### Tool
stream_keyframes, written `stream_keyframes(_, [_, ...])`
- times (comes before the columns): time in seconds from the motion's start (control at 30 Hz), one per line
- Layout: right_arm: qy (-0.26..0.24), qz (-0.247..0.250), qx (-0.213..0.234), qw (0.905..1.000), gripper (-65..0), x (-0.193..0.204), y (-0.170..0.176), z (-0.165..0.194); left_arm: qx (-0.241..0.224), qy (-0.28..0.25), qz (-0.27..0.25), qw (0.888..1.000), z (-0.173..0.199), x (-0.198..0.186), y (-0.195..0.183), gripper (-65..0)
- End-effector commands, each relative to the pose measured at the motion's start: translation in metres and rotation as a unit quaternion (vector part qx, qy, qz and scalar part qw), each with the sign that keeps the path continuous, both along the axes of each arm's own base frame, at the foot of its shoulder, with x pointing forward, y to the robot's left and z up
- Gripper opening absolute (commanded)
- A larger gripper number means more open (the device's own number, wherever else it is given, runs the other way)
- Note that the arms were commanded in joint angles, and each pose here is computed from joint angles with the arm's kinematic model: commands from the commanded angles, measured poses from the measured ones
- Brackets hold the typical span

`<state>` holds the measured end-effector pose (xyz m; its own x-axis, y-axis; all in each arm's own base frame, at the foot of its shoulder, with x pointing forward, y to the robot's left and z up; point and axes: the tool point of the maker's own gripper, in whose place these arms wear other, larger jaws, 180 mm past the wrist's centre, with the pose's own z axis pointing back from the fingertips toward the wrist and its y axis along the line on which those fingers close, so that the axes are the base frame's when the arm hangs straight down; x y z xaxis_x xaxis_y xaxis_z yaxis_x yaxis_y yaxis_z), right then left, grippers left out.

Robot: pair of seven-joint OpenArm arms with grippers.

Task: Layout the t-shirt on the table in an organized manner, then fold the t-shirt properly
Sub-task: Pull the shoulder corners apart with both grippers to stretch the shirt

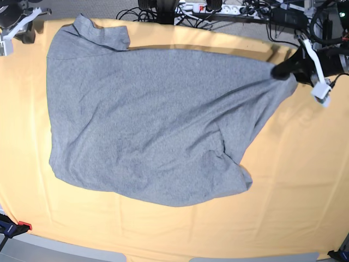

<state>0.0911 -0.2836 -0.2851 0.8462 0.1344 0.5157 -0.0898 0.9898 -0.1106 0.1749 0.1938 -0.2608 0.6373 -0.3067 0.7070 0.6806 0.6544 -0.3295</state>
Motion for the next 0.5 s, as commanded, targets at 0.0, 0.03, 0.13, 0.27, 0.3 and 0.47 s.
stream_keyframes(0.0, [0.002,0.012,-0.018,0.9998,-65.0,-0.001,-0.002,0.007,0.000,-0.017,-0.018,1.000,0.011,-0.001,-0.006,-65.0])
stream_keyframes(0.03, [0.010,0.015,-0.025,0.9995,-65.0,-0.004,-0.005,0.007,0.004,-0.018,-0.028,0.999,0.013,-0.005,-0.010,-65.0])
stream_keyframes(0.13, [0.010,0.041,-0.025,0.9988,-65.0,-0.004,-0.002,0.008,0.010,-0.027,-0.044,0.999,0.018,-0.009,-0.017,-65.0])
stream_keyframes(0.27, [-0.021,0.063,0.000,0.9978,-56.2,0.005,0.011,0.013,0.010,-0.028,-0.045,0.999,0.018,-0.010,-0.018,-65.0])
stream_keyframes(0.3, [-0.041,0.064,0.007,0.9971,-47.8,0.011,0.014,0.017,0.010,-0.028,-0.045,0.999,0.018,-0.009,-0.018,-65.0])
stream_keyframes(0.47, [-0.115,0.029,0.052,0.9915,-27.3,0.030,0.005,0.020,0.010,-0.028,-0.045,0.999,0.018,-0.010,-0.018,-65.0])
